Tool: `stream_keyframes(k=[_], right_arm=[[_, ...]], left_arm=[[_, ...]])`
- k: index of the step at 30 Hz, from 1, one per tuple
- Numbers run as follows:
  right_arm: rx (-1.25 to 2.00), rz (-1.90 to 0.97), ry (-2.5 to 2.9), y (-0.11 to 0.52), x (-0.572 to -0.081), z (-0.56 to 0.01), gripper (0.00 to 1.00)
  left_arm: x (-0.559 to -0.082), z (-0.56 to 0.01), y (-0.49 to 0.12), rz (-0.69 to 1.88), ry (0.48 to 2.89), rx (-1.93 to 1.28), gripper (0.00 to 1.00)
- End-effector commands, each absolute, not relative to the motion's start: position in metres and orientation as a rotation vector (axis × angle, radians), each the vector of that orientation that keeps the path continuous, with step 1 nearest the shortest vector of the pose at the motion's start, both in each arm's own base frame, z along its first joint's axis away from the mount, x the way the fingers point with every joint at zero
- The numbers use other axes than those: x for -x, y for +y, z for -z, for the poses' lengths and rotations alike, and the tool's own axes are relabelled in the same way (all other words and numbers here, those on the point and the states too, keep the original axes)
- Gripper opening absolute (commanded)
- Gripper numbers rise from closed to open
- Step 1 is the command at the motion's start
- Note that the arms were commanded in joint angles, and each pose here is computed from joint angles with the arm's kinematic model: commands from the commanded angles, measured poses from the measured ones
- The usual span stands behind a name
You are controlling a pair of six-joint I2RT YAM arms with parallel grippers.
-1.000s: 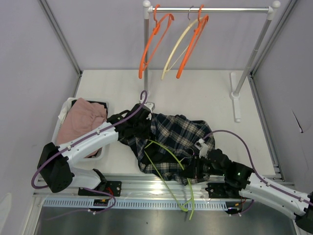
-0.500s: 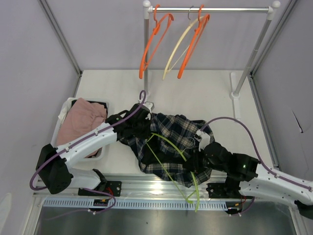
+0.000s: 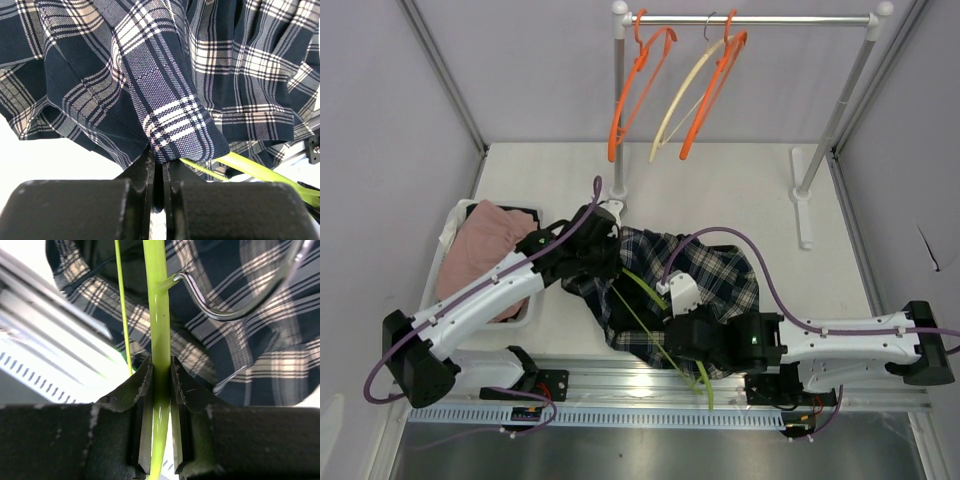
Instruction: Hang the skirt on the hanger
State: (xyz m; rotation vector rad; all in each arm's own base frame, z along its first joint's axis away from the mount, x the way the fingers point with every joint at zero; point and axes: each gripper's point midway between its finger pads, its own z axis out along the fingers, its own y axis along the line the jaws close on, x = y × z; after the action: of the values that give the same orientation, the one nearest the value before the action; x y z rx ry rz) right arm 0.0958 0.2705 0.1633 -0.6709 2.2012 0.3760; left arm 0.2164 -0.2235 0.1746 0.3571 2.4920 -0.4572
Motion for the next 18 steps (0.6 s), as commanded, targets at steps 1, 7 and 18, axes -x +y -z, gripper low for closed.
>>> stream_keyframes(k=[1, 7, 18], right_arm=[[0.572, -0.358, 1.986, 0.285, -0.119, -0.214, 0.0], [0.622, -0.408, 1.871, 0.301, -0.121, -0.224, 0.0], [0.634, -0.502, 1.783, 0.299, -0.113, -0.228, 0.0]], left_arm=[[-0.207, -0.218, -0.235, 0.586, 2.409, -0.362, 0.0], [-0.197, -0.235, -0.251, 0.659, 2.383, -0.372, 0.02], [-0.2, -0.212, -0.258, 0.628, 2.373, -0.454, 0.44]])
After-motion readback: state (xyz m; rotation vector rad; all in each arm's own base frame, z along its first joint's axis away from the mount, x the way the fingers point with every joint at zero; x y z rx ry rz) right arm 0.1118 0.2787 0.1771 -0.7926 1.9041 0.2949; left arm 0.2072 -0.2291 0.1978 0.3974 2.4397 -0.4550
